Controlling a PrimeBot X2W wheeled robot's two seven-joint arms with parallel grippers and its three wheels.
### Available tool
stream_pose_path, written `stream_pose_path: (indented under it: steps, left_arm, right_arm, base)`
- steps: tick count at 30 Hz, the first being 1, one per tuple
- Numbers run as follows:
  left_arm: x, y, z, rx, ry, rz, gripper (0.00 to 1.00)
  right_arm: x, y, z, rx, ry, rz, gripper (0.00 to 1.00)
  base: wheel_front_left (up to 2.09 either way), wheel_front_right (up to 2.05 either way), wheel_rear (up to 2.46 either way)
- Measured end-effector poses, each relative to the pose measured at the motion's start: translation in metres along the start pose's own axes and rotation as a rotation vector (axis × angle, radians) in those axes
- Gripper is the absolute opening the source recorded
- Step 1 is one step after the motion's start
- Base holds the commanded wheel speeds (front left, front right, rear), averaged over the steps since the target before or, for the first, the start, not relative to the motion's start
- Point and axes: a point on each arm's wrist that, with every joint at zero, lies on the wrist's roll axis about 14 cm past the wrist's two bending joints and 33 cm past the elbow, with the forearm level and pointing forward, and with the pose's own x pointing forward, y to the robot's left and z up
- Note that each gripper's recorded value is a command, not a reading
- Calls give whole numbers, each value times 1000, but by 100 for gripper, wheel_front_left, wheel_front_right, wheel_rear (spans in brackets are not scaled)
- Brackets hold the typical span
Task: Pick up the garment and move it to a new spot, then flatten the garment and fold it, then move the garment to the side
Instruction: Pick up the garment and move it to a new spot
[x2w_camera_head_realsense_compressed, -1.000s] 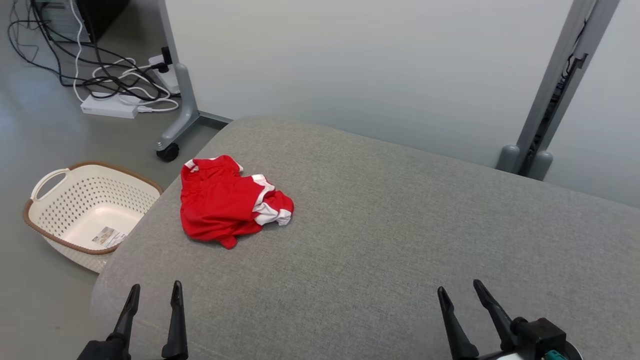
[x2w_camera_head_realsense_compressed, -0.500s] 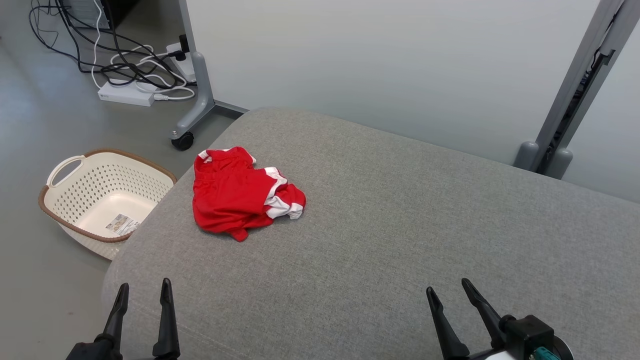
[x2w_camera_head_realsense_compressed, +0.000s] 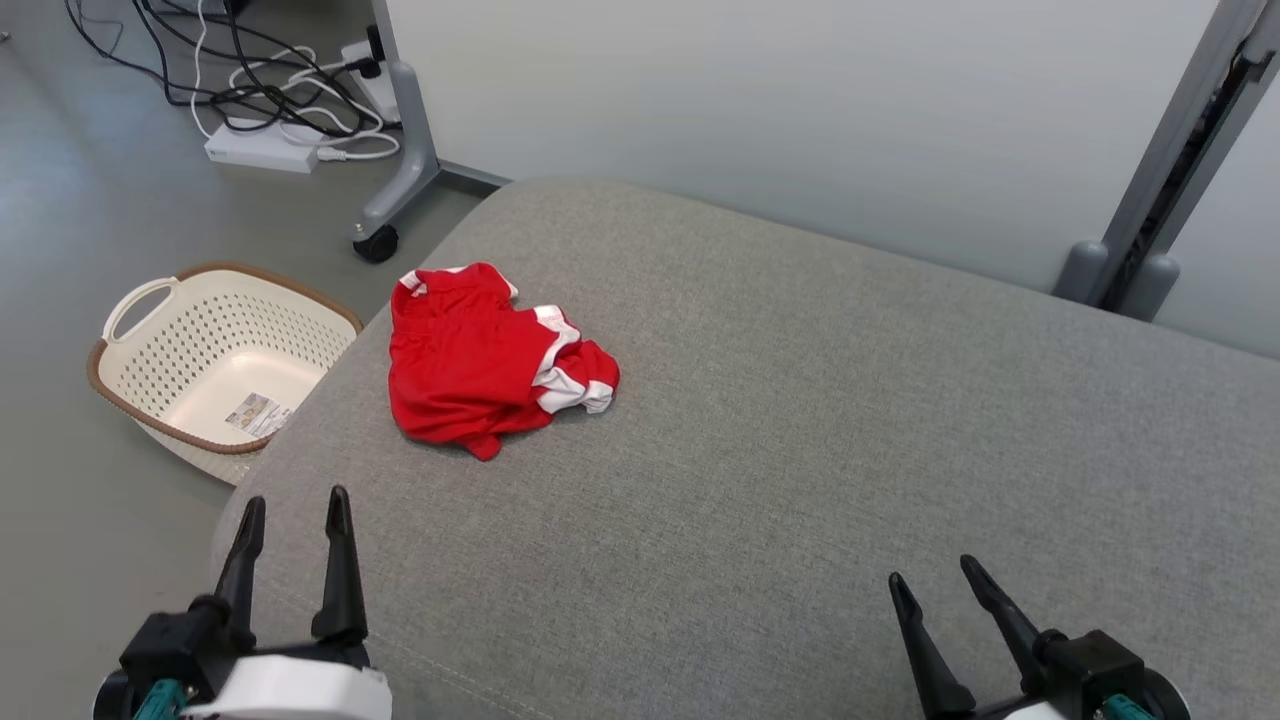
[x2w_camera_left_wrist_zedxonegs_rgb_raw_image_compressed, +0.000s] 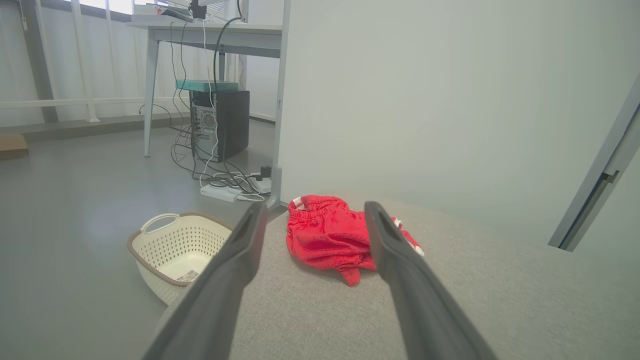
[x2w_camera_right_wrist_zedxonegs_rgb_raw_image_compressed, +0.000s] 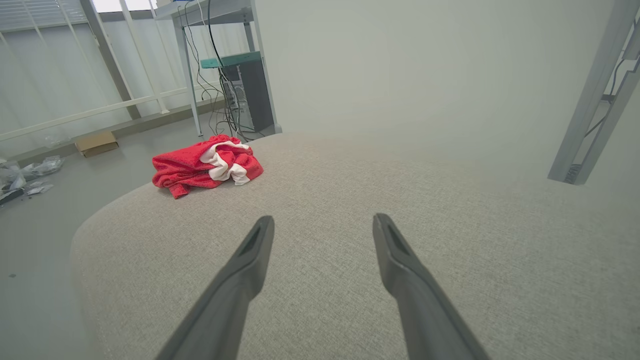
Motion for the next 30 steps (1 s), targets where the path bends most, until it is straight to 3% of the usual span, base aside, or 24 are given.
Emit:
stream_pose_path:
  steps: [12,22,30]
  left_arm:
    - [80,-59,-9,-16,32,-114,100]
    - [151,-106,-47,-46,150,-176,100]
    - [176,-117,-103,-38,337,-140,100]
  right_arm:
    - [20,-43,-21,-16,43,-7,100]
    - [22,-91,-41,-45,84,-60,100]
    - [14,-116,-58,-55,126,-95,100]
  base:
    - [0,0,0]
    - [0,0,0]
    - [0,0,0]
